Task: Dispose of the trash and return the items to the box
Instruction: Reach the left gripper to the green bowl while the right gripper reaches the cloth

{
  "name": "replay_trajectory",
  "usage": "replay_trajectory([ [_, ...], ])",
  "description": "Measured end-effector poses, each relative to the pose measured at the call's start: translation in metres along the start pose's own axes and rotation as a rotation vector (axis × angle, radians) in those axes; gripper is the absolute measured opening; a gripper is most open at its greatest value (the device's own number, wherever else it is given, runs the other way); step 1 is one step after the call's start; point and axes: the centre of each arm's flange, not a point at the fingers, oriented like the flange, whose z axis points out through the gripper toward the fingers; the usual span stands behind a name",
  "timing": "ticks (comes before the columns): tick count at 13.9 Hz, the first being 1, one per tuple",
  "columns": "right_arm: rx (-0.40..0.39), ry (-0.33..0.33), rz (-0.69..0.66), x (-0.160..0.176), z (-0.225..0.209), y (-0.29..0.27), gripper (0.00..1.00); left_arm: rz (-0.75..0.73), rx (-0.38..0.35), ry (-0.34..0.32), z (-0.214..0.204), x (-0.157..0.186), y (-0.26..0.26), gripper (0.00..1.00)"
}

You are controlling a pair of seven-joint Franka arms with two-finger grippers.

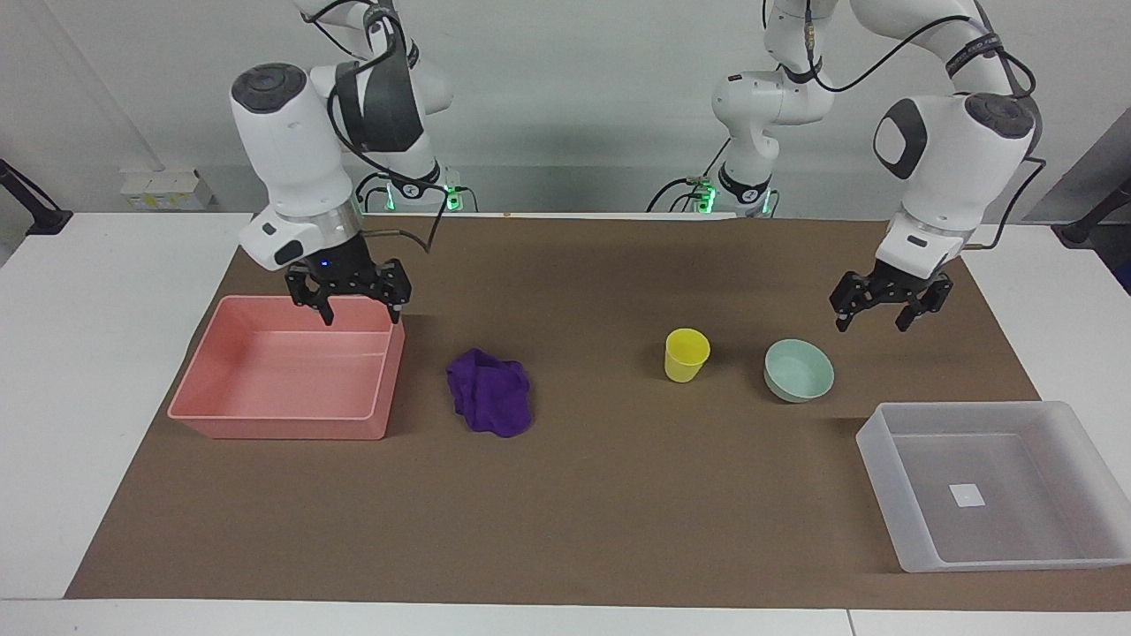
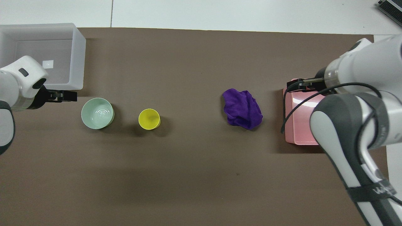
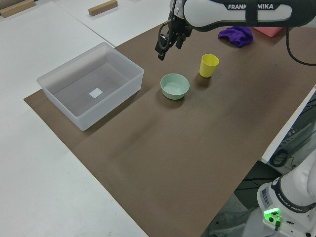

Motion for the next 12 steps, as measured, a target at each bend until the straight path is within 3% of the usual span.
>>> replay_trajectory([
  [7, 0.040, 0.044, -0.019, 0.006, 0.113, -0.054, 1.00, -0.004, 0.001, 0.032, 0.089, -0.014, -0.002, 1.00],
  [11, 0.058, 0.022, -0.041, 0.000, 0.171, -0.087, 1.00, -0.002, 0.001, 0.022, 0.131, -0.015, -0.006, 1.00],
  [12, 0.057, 0.019, -0.048, -0.002, 0.180, -0.092, 1.00, 0.001, 0.002, 0.016, 0.137, -0.016, -0.009, 0.96],
])
